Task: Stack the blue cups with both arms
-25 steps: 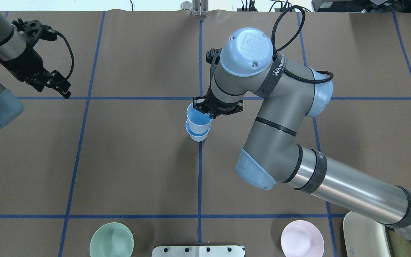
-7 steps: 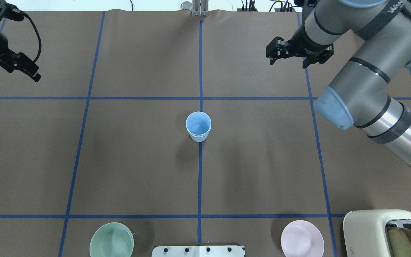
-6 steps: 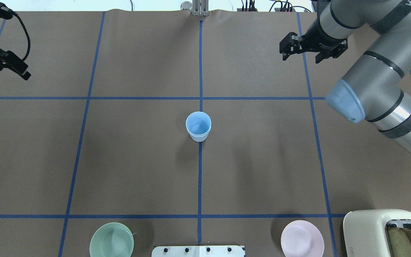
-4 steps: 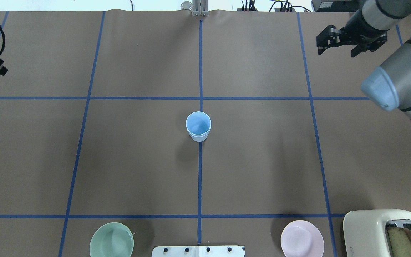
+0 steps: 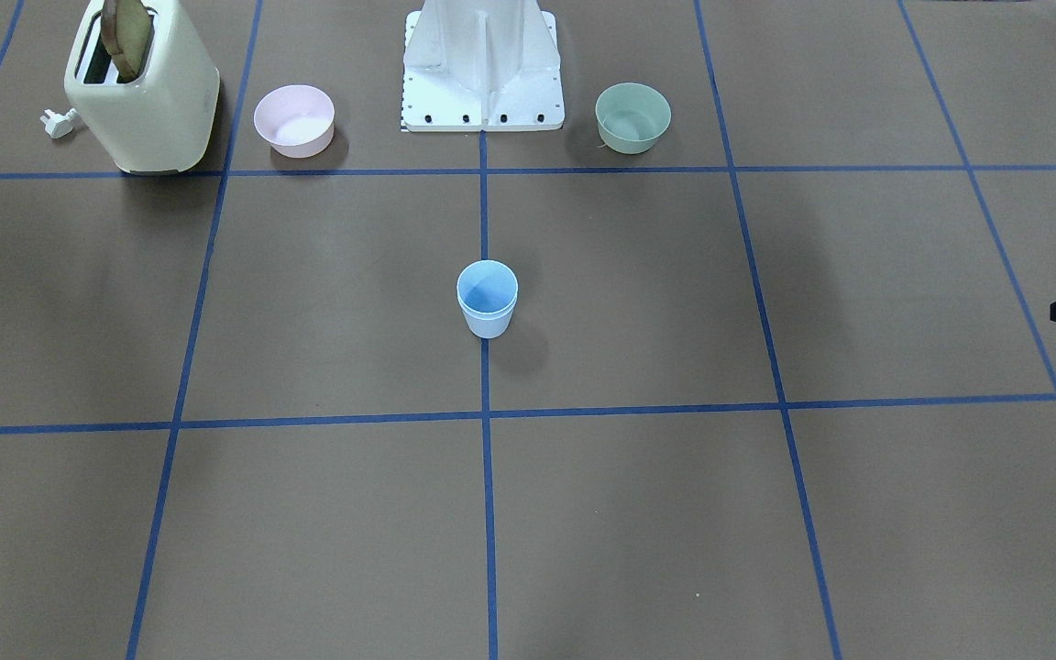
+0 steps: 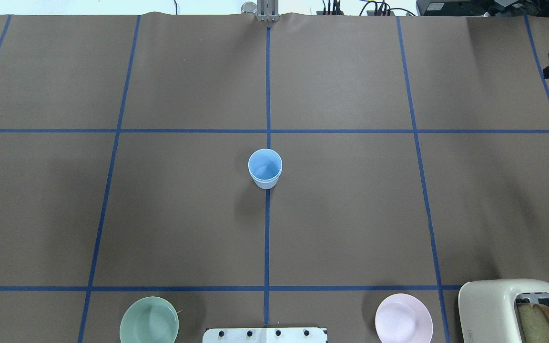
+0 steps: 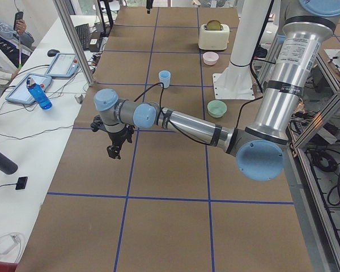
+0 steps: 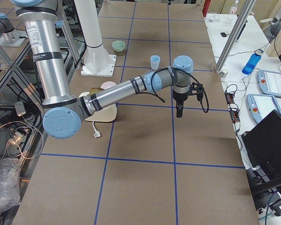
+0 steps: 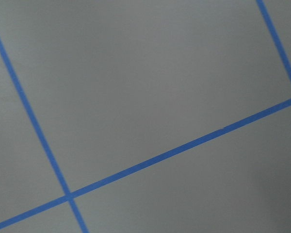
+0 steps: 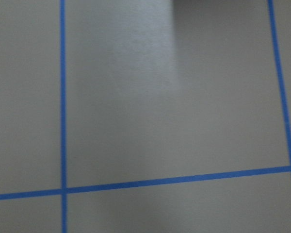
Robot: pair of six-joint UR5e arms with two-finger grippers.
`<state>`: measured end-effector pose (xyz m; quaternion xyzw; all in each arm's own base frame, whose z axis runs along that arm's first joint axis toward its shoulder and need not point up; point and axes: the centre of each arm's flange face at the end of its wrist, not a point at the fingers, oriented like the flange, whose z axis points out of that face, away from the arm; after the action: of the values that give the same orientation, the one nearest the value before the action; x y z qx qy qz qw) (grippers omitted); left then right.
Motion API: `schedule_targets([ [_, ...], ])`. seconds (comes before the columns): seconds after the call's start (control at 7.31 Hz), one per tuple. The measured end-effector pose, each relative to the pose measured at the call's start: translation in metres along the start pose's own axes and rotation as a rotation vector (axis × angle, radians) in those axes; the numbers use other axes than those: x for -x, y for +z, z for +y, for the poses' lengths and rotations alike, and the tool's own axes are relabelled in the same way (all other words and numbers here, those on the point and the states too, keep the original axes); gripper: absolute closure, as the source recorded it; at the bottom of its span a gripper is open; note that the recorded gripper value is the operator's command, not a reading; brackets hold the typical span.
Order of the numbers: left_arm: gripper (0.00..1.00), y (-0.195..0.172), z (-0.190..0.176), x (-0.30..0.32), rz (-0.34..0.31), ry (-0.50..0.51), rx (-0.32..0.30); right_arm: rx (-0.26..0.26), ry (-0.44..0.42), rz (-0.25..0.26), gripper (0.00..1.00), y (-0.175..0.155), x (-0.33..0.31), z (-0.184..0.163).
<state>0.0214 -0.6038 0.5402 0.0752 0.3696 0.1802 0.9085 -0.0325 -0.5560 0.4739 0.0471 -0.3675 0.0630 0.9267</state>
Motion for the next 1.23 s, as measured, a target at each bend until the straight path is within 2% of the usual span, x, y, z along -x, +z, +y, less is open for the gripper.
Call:
schedule_targets([
  [0.41,0.02,0.001,0.026,0.049,-0.007,-0.052,0.040,0.022,-0.019,0.037,0.00,-0.001,-0.107,0.045],
  [0.82,0.01,0.000,0.055,0.067,0.002,-0.072,0.096,0.057,-0.034,0.050,0.00,0.009,-0.146,0.077],
  [1.23,0.01,-0.005,0.078,0.065,0.017,-0.112,0.137,0.067,-0.039,0.052,0.00,0.010,-0.155,0.094],
])
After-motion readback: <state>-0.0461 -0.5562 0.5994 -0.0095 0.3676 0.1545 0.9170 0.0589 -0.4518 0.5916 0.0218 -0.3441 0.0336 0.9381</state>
